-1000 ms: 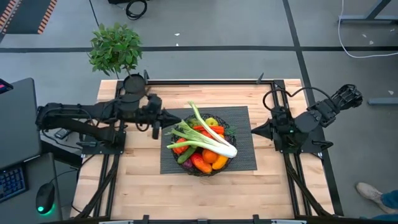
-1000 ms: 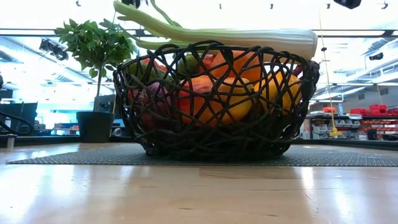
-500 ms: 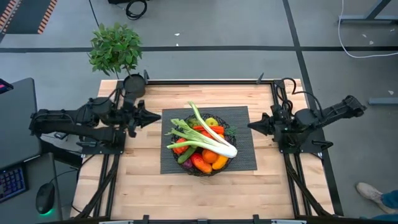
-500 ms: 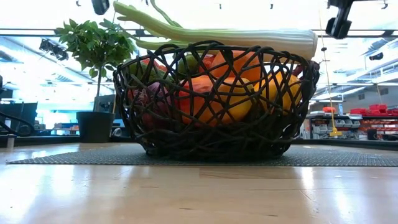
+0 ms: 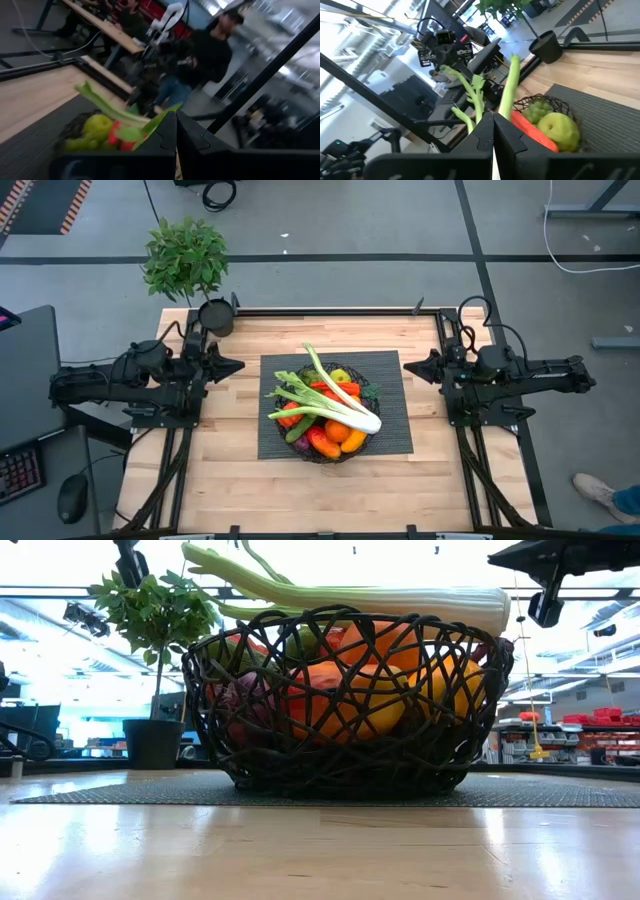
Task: Build produce basket
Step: Return to Home Position
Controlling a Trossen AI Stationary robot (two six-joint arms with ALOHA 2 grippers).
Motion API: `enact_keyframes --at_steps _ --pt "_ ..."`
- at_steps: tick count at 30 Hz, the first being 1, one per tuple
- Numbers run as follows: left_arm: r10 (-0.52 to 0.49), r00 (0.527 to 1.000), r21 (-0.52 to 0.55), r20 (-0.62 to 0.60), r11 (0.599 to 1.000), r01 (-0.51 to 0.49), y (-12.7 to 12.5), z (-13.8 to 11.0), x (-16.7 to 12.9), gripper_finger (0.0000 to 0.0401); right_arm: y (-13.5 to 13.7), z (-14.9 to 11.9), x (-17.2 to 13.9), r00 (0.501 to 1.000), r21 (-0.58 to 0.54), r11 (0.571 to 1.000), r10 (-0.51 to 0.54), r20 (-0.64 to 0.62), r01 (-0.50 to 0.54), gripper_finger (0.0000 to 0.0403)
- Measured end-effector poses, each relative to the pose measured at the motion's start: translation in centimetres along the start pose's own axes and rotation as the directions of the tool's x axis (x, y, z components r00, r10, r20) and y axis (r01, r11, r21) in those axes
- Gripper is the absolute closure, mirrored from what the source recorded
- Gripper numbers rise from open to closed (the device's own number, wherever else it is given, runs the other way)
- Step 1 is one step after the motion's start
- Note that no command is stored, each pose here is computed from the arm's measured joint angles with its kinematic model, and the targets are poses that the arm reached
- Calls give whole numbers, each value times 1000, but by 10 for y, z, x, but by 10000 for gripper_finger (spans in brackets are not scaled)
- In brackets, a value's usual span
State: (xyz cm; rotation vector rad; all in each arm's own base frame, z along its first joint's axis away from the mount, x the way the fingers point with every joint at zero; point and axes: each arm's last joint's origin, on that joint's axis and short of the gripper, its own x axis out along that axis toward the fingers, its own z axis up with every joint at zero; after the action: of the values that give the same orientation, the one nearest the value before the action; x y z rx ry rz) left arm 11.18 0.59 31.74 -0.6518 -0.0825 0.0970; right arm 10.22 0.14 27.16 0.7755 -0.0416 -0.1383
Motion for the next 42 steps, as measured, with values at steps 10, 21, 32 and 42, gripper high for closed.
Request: enact_keyframes --at_steps 10,21,32,42 --pt "113 980 83 -164 991 -101 12 -15 -4 385 -4 -6 0 997 -4 1000 -27 -74 26 384" --pt "197 928 0 -316 978 -208 31 -40 -16 395 -20 -19 9 987 49 986 -161 -11 161 397" --pt "22 991 -190 -133 981 -47 56 -71 -44 398 -51 -52 18 988 167 986 -4 152 -21 398" --pt "58 994 -187 -97 979 -76 60 -74 -43 398 -61 -58 14 979 114 993 16 205 -40 394"
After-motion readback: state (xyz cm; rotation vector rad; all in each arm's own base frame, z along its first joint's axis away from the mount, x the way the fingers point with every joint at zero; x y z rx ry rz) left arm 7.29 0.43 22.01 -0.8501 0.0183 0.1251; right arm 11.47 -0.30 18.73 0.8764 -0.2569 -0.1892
